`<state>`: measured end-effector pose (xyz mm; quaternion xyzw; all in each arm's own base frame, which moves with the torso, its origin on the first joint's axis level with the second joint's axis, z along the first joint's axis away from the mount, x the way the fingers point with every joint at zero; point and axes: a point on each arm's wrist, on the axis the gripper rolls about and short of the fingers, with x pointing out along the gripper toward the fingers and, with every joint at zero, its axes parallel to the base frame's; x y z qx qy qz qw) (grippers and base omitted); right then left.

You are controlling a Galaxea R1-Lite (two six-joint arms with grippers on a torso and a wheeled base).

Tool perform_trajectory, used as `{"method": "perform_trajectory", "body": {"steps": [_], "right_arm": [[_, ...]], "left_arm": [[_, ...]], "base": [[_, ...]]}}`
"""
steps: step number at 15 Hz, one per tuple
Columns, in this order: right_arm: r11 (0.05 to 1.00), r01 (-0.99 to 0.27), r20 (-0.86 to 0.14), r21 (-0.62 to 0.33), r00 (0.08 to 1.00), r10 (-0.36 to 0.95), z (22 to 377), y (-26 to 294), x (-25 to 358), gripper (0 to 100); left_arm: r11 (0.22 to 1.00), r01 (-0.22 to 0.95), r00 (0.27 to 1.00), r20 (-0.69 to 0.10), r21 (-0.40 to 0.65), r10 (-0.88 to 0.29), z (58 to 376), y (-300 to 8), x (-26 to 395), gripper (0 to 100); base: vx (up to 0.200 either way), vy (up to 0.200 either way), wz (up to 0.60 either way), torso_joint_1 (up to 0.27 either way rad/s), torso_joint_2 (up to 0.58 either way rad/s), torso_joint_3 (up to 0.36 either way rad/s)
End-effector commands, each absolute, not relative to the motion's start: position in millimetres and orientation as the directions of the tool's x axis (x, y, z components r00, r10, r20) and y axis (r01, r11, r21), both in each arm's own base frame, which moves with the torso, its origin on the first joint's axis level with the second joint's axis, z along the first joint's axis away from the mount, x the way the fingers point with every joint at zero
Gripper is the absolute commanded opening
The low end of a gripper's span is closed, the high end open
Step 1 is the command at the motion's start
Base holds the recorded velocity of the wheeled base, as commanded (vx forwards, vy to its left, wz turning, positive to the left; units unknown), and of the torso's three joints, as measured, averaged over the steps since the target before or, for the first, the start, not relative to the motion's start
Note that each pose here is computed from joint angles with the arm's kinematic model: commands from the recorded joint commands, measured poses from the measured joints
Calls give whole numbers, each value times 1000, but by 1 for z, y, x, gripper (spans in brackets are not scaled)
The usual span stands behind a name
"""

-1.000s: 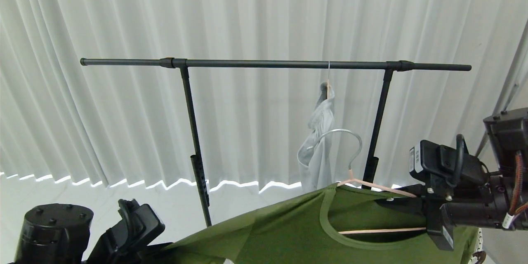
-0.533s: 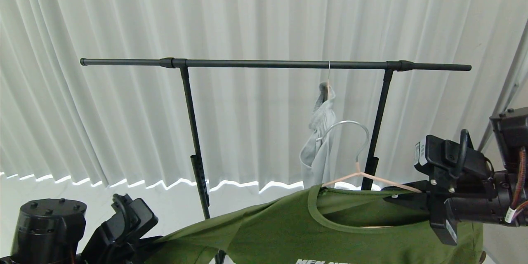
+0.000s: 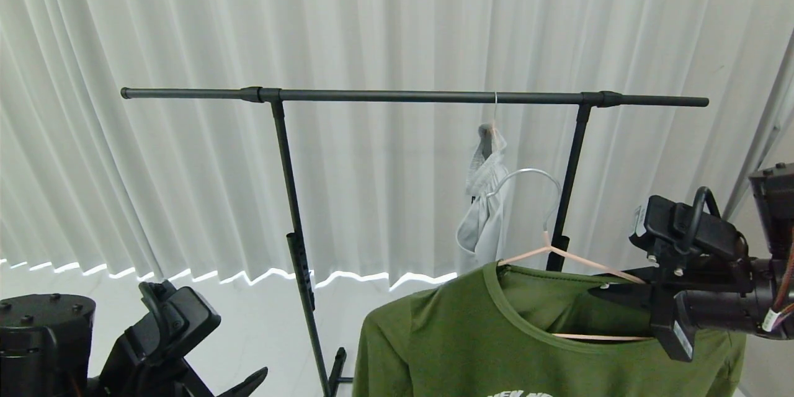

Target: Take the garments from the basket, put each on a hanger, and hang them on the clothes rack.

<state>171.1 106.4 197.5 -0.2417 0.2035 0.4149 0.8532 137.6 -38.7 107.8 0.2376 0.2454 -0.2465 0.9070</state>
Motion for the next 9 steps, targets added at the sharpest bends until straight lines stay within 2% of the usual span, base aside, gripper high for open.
{"method": "perform_trajectory", "body": {"steps": [1,2,6,9], "right_arm": [[553,-797,-540,-242,584,606,200,105,169,0],[563,-791,-539,-239,590,601,200,105,169,0],[713,-671,-576,-202,670,468,199,99,167,0],[825,-528,-630,-203,715,303,195,92,161,0]], "left_arm": [[769,555,772,-539,317,-336,112,-38,136,100],[769,554,776,-534,319,-336,113,-38,135,100],[789,525,810,-470,318,-349,127,-39,136,100],[825,485,826,-459,289,-326,131,-40,141,100]], "base": [[0,0,0,0,0,0],[0,0,0,0,0,0],[0,0,0,0,0,0],[0,0,0,0,0,0]]}}
